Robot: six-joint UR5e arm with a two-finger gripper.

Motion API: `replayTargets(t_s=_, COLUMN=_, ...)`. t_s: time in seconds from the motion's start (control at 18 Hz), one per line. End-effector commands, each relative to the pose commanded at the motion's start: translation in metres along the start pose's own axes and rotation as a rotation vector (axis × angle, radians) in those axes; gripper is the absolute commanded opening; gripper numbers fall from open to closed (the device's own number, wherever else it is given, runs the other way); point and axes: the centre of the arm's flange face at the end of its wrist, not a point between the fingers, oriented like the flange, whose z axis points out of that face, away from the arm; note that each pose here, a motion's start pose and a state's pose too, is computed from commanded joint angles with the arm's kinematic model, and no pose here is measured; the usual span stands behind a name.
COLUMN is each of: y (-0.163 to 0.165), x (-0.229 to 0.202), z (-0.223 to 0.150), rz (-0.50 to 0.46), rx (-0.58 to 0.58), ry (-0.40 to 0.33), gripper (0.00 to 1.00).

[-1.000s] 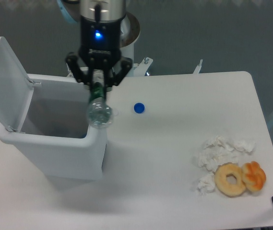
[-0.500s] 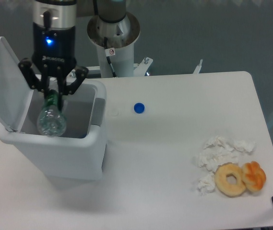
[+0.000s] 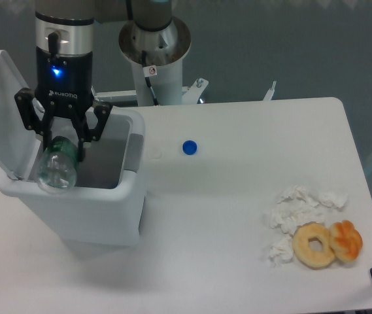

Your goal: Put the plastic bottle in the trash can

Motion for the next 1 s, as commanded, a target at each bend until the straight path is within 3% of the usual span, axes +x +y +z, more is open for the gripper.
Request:
replayTargets(t_s=0.39, y=-0.004, x=-0.013, z=-0.008, rz=0.057, rx=0.014, ry=-0.016, gripper=1.00)
replayTargets(t_s=0.78, y=0.010, x=-0.151, z=-0.021, rz=-0.013, rx=-0.003, ry=-0.142, gripper=1.00)
replayTargets(t_s=1.0, y=0.031, x=-0.202, z=-0.020, rz=0.070, rx=-0.042, ry=-0.175, gripper=1.00)
